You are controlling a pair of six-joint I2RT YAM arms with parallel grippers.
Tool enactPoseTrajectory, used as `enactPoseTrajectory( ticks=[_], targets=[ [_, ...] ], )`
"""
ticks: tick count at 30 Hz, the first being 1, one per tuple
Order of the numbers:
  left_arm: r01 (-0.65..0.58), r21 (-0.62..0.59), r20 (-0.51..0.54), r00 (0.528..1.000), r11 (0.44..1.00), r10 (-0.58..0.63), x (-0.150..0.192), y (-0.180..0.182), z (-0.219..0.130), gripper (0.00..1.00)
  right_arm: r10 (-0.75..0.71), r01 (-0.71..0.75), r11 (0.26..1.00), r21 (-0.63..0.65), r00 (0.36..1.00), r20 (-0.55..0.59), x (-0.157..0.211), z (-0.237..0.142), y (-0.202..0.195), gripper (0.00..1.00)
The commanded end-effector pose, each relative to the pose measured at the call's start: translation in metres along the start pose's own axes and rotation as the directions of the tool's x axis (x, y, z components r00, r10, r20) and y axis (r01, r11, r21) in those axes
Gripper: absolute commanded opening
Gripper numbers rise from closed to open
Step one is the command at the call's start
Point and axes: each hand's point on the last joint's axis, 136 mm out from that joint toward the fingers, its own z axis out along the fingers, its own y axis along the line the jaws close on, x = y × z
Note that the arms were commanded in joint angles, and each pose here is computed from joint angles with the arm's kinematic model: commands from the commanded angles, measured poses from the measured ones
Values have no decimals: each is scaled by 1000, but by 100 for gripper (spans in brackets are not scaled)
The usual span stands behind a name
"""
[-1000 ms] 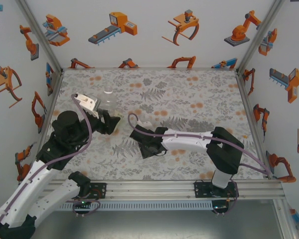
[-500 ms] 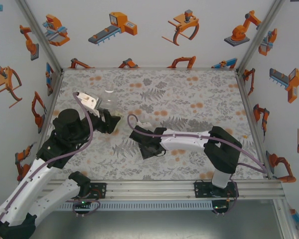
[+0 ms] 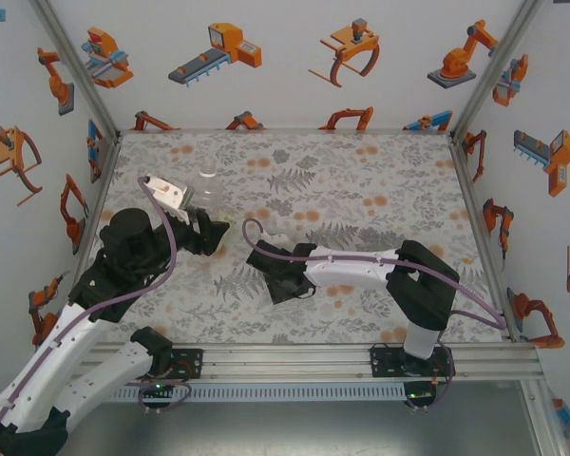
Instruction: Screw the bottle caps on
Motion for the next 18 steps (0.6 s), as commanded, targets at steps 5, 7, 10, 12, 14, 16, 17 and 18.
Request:
enactPoseTrajectory(
  ticks=[5, 7, 10, 12, 14, 16, 17, 18],
  targets=[
    [-10, -1, 38, 999, 1000, 10, -16, 0, -6, 17, -1, 2, 1000, 31, 1000, -18, 1, 5, -5, 44],
    [-8, -2, 35, 999, 1000, 8, -15, 0, -5, 17, 2, -1, 1000, 30, 1000, -26, 3, 7, -6, 44],
    [-4, -2, 35, 999, 1000, 4, -15, 0, -5, 17, 8, -7, 1000, 25, 999, -36, 5, 10, -7, 43],
    [-3, -3, 37, 999, 1000, 3, -15, 0, -5, 17, 11, -11, 1000, 21, 999, -39, 6, 11, -8, 40],
    [-3, -7, 33, 999, 1000, 3, -14, 1, -5, 17, 20, -19, 1000, 16, 999, -42, 7, 13, -9, 37],
    [-1, -9, 31, 1000, 1000, 1, -13, 1, -5, 17, 29, -29, 1000, 8, 999, -46, 8, 14, -10, 33],
    [-1, -9, 31, 1000, 1000, 1, -13, 1, -5, 17, 33, -33, 999, 6, 998, -46, 8, 14, -11, 32],
    [0, -9, 30, 1000, 1000, 0, -13, 1, -5, 17, 38, -37, 999, 5, 998, -45, 8, 14, -11, 30]
  ],
)
